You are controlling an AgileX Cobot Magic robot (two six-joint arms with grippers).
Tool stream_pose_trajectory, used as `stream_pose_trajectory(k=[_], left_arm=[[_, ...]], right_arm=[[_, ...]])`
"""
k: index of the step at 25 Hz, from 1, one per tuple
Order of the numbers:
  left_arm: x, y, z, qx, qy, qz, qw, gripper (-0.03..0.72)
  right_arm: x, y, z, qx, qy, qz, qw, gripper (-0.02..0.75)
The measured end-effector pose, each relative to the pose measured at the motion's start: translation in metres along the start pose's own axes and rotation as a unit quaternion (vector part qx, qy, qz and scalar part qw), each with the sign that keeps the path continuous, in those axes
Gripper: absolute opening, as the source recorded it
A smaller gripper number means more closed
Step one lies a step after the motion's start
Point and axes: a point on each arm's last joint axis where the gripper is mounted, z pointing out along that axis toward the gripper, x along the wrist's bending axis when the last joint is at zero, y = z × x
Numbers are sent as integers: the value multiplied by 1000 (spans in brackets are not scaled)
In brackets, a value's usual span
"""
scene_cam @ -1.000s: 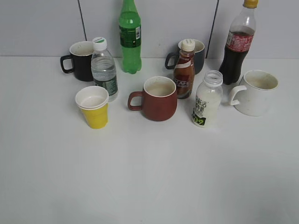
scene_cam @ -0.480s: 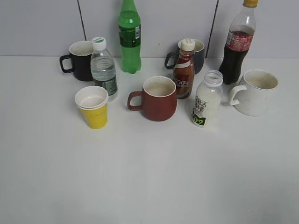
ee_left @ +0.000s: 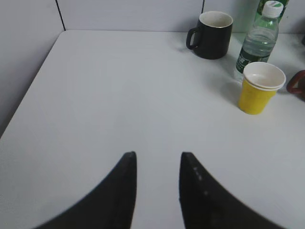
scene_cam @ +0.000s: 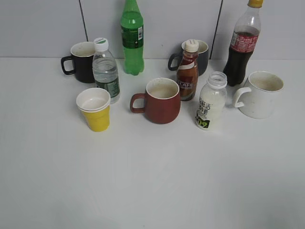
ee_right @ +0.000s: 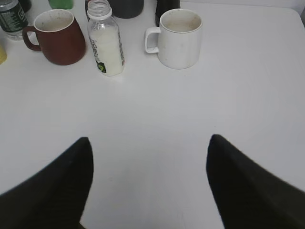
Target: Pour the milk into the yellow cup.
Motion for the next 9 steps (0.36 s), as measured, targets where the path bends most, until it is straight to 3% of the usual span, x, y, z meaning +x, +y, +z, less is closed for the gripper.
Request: stream_pose_trajectory(k=[9], left_arm=[[0,0,0,0,0,0,1000,237]], right_arm=[[0,0,0,0,0,0,1000,554]])
